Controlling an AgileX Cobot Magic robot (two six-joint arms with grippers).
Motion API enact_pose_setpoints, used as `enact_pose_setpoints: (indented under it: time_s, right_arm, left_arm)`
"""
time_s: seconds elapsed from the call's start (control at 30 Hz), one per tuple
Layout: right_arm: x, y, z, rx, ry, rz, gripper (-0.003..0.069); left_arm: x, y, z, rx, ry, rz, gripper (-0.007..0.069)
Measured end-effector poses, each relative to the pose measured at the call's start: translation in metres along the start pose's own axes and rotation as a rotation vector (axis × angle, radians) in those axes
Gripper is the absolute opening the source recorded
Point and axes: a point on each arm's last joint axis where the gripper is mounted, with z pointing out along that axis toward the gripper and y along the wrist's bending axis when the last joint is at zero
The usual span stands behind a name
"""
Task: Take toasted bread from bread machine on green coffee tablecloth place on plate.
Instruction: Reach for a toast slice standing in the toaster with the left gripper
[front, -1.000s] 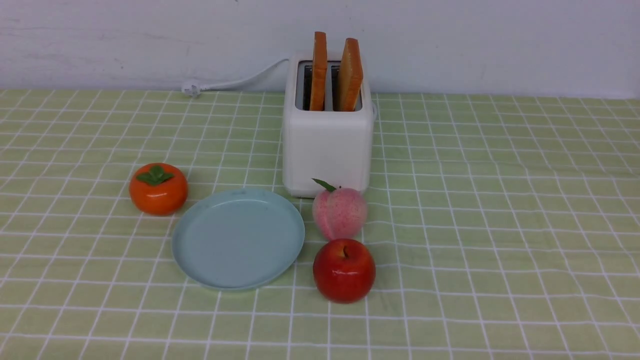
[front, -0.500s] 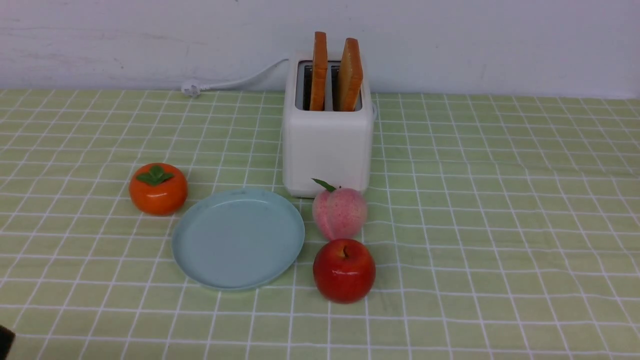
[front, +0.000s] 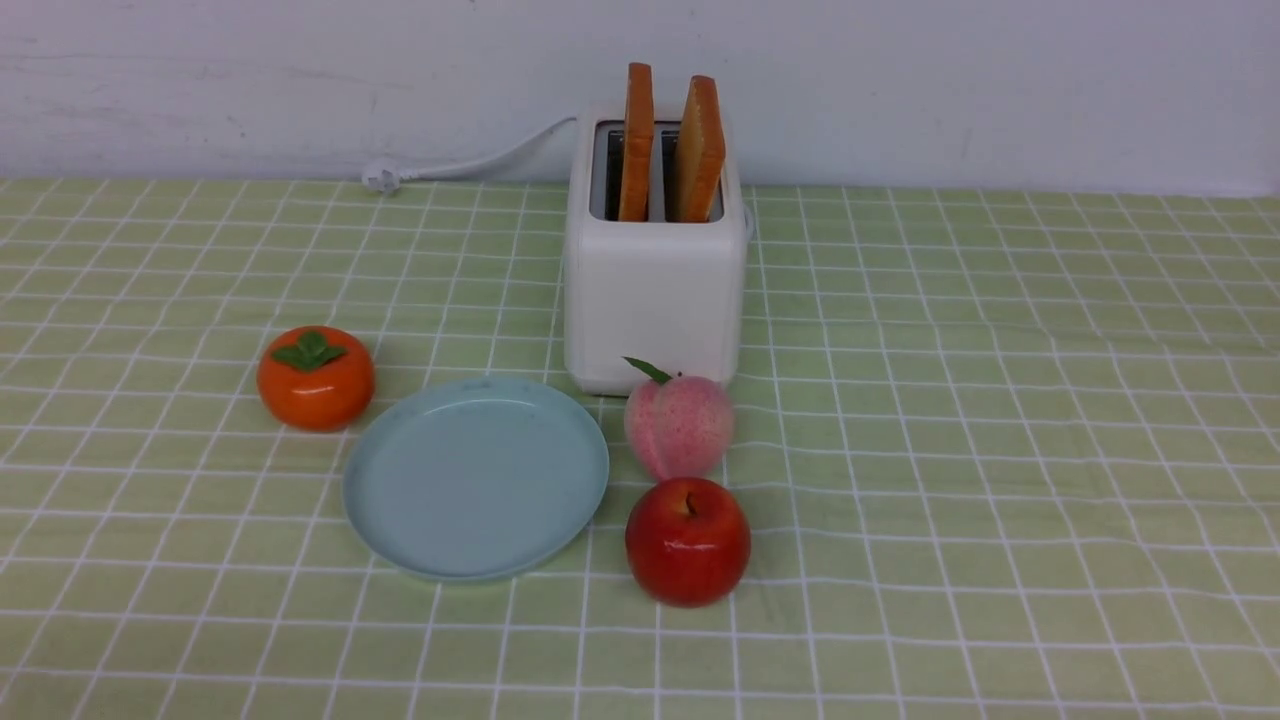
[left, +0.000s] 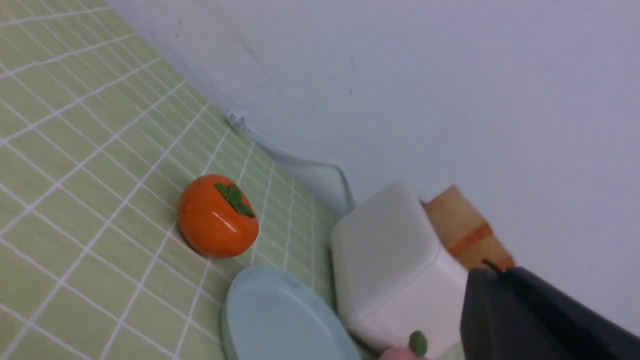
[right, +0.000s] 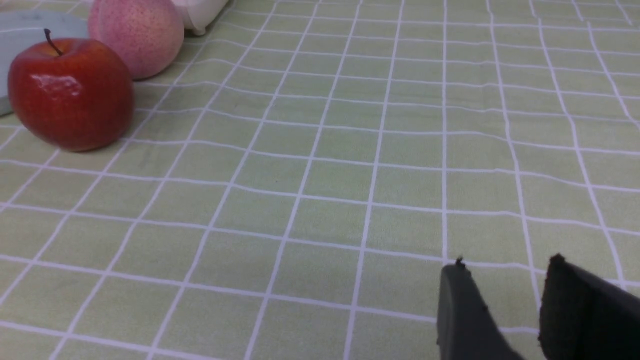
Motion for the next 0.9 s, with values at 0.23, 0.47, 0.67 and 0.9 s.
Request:
enact_pose_setpoints:
  time_s: [0.23,0.47,0.67,0.9]
  right_arm:
    - [-0.002,-0.001,0.001,0.009,-0.037,0.001,0.0240]
    - [-0.021,-0.004,-0.002,0.001,-0.275,0.252,0.0240]
    - [-0.034,-0.010,-0.007,-0.008,-0.439,0.513,0.0240]
    - [-0.054,0.006,-0.015,-0.099,-0.295,0.415,0.0164]
  left_arm:
    - [-0.030,-0.044,0.034,0.036,0.137,0.218,-0.0013]
    - [-0.022,-0.066,0.075,0.128,0.183,0.287,-0.0013]
    - [0.016,-0.091,0.125,0.244,0.147,0.384,-0.0006]
    - [0.062,-0.107,0.194,0.269,0.121,0.489,0.0178]
